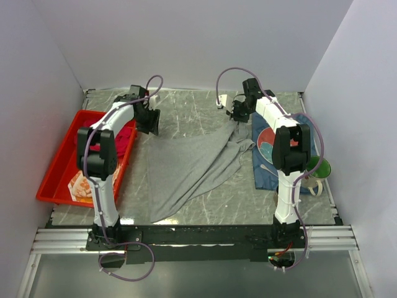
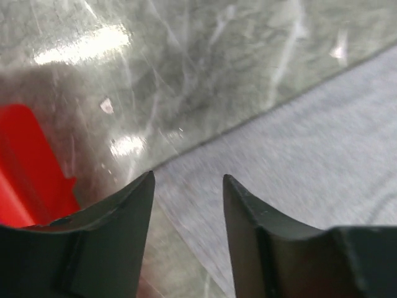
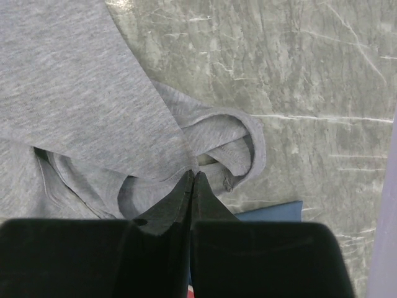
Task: Fold and stack the mixed laundry pile
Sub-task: Flatten out the tank top at the center of the board, then fold the tank top at the center of the board.
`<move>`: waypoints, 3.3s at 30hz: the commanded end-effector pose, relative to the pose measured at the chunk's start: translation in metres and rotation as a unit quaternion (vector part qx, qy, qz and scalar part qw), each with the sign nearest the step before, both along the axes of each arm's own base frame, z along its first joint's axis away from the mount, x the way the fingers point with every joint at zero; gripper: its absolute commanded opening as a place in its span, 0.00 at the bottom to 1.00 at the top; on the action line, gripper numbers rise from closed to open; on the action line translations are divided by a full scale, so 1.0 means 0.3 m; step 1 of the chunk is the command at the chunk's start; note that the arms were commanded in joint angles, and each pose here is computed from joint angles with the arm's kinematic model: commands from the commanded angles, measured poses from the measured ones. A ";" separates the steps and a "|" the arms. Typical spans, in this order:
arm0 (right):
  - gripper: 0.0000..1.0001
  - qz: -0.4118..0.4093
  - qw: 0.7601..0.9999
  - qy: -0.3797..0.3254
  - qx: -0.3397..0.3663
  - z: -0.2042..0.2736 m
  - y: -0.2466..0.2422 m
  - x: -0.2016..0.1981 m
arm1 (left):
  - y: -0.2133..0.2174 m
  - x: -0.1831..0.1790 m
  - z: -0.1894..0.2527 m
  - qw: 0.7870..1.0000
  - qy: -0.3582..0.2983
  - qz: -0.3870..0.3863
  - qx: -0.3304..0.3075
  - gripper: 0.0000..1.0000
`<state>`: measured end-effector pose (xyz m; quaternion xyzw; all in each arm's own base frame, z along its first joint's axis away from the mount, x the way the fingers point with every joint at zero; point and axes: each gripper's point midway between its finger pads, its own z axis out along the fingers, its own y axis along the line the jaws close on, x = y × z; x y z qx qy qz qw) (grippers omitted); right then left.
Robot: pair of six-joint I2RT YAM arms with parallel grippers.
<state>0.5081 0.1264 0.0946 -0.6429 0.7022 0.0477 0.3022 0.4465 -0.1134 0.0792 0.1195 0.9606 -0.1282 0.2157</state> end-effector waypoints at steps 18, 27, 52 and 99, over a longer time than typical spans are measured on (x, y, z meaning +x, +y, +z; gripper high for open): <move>0.00 -0.002 0.999 0.002 0.035 0.033 0.043 0.006 | 0.039 -0.061 -0.232 0.993 0.076 -0.016 0.090 0.42; 0.00 0.000 0.999 0.001 0.044 0.046 0.067 0.004 | 0.074 -0.062 -0.157 0.992 0.048 0.018 0.118 0.01; 0.00 -0.091 0.989 -0.073 0.087 0.124 0.189 0.215 | 0.268 -0.276 0.116 0.960 -0.063 0.218 0.164 0.01; 0.00 -0.036 0.987 -0.057 0.148 0.057 0.220 0.069 | 0.272 -0.455 0.137 0.955 -0.045 0.226 0.190 0.01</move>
